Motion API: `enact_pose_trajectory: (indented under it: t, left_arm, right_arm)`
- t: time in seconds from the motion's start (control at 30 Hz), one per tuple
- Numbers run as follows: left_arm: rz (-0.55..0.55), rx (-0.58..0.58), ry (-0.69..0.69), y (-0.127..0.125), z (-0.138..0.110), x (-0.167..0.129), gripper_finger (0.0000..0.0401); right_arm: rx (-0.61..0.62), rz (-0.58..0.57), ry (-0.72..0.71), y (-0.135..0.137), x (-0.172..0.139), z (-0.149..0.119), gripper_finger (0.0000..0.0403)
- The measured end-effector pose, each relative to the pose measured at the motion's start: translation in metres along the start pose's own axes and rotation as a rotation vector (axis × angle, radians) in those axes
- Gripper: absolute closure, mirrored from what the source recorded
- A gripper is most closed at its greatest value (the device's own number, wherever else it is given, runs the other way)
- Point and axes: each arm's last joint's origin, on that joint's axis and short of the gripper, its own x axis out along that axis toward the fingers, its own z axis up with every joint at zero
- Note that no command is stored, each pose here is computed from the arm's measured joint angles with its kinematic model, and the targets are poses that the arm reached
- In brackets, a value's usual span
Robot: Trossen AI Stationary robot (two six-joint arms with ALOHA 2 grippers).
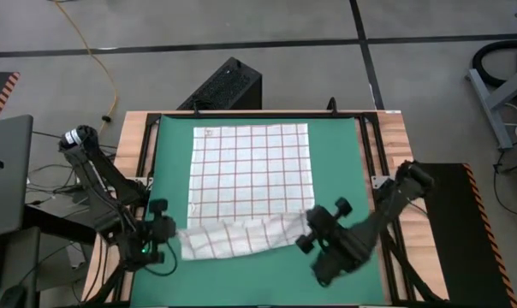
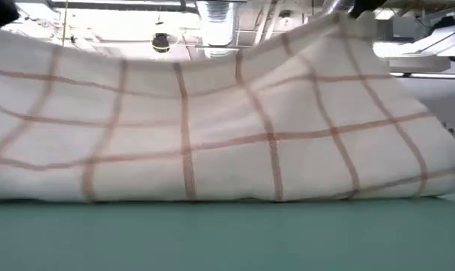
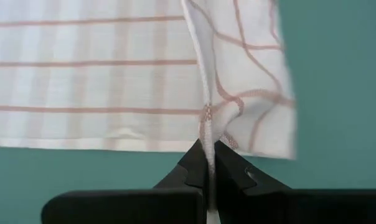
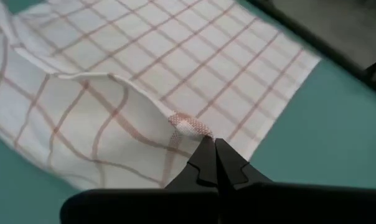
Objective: Roll towel into tight, uniform cylinder
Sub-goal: Fold the white towel
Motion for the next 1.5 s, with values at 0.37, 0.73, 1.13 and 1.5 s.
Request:
enact_pose_trajectory:
  t: [0.37, 0.73, 1.13, 1.5]
  left_arm:
    - [0.323, 0.246, -0.125, 0.031, 0.032, -0.020, 0.0401]
    - [0.651, 0.374, -0.023, 0.069, 0.039, -0.019, 0.0401]
    - [0.780, 0.410, 0.056, 0.101, 0.061, -0.010, 0.0401]
    - [0.786, 0.371, 0.011, 0.121, 0.076, -0.014, 0.0401]
  right_arm:
    - [-0.196, -0.183, 0.019, -0.017, 0.057, 0.050, 0.0403]
    - [-0.233, -0.311, 0.065, -0.041, 0.096, 0.082, 0.0403]
    - [-0.219, -0.381, 0.104, -0.058, 0.118, 0.097, 0.0403]
    - [-0.249, -0.421, 0.173, -0.062, 0.133, 0.081, 0.0403]
